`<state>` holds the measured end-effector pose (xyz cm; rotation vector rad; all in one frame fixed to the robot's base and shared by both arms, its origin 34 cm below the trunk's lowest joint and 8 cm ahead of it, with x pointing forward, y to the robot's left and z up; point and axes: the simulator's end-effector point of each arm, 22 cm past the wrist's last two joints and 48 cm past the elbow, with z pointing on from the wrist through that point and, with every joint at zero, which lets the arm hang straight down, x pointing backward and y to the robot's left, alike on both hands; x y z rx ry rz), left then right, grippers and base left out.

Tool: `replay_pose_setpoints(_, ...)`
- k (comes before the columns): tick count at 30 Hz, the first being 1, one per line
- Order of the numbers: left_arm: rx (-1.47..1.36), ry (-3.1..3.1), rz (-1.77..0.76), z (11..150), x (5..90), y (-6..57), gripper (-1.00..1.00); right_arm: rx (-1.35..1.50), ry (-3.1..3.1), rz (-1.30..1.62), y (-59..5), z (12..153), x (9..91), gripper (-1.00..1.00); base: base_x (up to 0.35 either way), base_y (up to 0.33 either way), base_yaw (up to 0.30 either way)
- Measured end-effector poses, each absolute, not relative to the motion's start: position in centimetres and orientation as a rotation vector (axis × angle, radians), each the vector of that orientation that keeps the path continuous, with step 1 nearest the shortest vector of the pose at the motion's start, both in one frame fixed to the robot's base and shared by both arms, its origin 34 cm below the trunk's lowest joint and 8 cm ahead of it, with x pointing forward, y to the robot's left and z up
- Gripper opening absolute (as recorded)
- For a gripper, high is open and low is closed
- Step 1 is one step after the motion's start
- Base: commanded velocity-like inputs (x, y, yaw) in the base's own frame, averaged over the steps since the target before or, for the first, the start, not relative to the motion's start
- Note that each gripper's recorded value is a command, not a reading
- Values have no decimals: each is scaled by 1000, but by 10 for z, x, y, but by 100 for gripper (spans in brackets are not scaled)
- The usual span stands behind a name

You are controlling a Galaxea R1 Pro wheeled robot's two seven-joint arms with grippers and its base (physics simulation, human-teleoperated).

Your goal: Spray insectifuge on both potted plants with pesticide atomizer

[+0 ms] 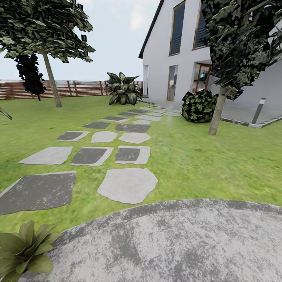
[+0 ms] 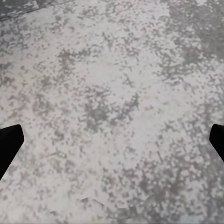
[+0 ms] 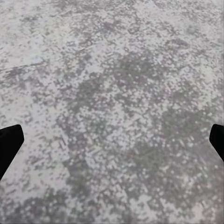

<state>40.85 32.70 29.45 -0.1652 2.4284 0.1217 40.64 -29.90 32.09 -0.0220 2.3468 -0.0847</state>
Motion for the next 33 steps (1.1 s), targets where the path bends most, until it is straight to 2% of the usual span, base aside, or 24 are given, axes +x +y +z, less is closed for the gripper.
replay_pose_setpoints(11,-168,2425,119,295,409,328,100,-25,2346,-85,-299,321,407,100,58,0,0)
replay_pose_setpoints(33,-141,2434,105,293,407,324,100,-36,2347,-69,-292,321,407,100,329,0,0)
